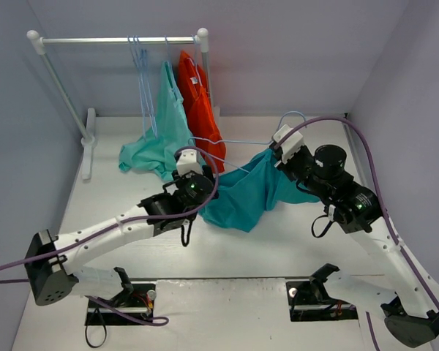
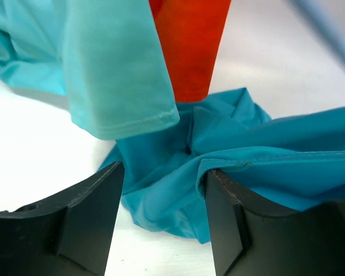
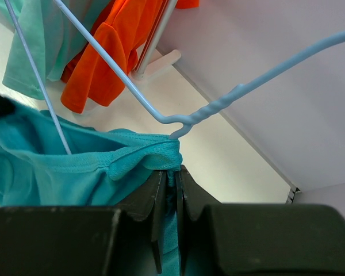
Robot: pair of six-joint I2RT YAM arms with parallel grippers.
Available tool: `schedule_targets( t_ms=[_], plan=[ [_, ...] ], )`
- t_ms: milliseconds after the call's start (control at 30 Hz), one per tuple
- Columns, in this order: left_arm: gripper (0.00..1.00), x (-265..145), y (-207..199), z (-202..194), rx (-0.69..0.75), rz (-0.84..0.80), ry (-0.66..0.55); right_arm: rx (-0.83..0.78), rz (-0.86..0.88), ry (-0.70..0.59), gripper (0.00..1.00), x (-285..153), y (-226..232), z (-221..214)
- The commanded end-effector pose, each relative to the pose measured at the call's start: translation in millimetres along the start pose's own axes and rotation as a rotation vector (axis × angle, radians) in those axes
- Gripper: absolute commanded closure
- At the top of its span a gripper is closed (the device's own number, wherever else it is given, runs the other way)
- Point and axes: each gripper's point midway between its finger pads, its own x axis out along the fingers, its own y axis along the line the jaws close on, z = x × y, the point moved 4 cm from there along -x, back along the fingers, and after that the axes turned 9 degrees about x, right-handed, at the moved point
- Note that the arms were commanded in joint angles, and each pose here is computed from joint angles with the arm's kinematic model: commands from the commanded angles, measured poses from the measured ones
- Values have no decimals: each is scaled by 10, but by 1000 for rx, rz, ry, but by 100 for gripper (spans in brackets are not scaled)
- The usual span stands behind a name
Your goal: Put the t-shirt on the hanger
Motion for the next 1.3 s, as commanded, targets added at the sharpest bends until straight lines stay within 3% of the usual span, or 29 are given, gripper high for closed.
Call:
schedule_targets(
  t_ms=[0, 233, 400, 800, 1033, 1267],
  plan=[
    [50, -192, 86, 354, -3, -63, -69, 27, -20, -118, 100, -61, -30, 207],
    [87, -403, 425, 764, 33, -91, -95, 26, -13, -102, 100, -81, 5, 101],
    [100, -567, 578, 1125, 71, -72, -148, 25, 4, -98, 100, -73, 39, 69],
    [100, -616, 459, 1511, 173, -119, -60, 13, 54, -91, 100, -8, 132, 57],
    [100, -549, 162, 1307, 56, -259, 59, 5, 42, -93, 100, 78, 105, 165],
    [100, -639, 67, 1473, -13, -281, 31, -38, 39, -100, 100, 239, 165, 326]
  ],
)
